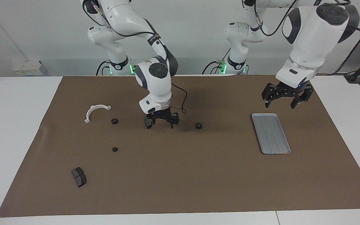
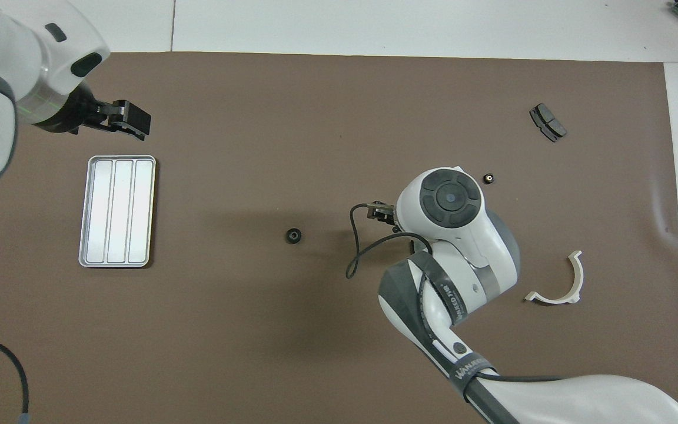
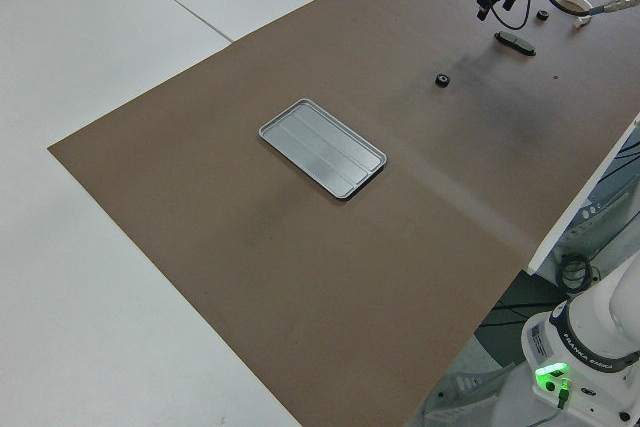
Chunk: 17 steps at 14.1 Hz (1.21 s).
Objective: Pick bearing gear from pile to tray
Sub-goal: 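Reach the left gripper toward the bearing while the right gripper withdraws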
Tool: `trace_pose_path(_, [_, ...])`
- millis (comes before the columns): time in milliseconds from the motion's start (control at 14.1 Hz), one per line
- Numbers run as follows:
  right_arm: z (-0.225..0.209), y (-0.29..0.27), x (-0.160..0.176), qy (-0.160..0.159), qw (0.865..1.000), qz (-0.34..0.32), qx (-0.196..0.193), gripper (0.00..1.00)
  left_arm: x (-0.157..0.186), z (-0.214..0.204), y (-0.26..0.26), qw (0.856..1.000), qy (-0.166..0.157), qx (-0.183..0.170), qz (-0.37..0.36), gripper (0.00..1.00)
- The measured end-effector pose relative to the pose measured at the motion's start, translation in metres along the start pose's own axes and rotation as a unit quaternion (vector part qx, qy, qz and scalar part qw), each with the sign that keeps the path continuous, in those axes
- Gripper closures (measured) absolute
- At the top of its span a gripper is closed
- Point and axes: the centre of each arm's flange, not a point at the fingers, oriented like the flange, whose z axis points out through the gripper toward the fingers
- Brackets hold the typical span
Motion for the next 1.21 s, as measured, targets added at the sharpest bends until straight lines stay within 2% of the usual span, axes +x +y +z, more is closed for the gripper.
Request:
trace_pose_path(71, [0.002, 0.024, 0.002, -0.006, 1.000, -0.013, -0.003, 0.00, 0.002, 0.010, 0.013, 1.000, -0.004, -0.004, -0.007, 0.00])
trace_pose_path(284, [0.011, 0.089, 0.011, -0.028, 0.998, -0.052, 0.000, 0.00, 0.006, 0.036, 0.032, 0.998, -0.027, -0.046, -0.022, 0.00])
trace_pose_path(426, [0.023, 0.125, 0.016, -0.031, 0.997, -0.074, 0.003, 0.00, 0.008, 0.053, 0.038, 0.997, -0.036, -0.057, -0.026, 0.00])
trace_pose_path(568, [0.038, 0.156, 0.018, -0.025, 0.996, -0.090, 0.014, 0.00, 0.006, 0.070, 0.058, 0.997, -0.039, -0.060, -0.031, 0.00])
trace_pose_path(781, [0.053, 0.190, 0.017, -0.035, 0.994, -0.102, 0.015, 0.00, -0.002, 0.102, 0.106, 0.997, -0.039, -0.059, -0.034, 0.00])
trace_pose_path(1066, [0.062, 0.213, 0.011, -0.046, 0.992, -0.113, 0.014, 0.00, -0.022, 0.135, 0.152, 0.997, -0.049, -0.055, -0.034, 0.00])
trace_pose_path(1208, [0.065, 0.216, 0.009, -0.048, 0.993, -0.111, 0.017, 0.03, -0.031, 0.155, 0.172, 0.997, -0.051, -0.053, -0.034, 0.04])
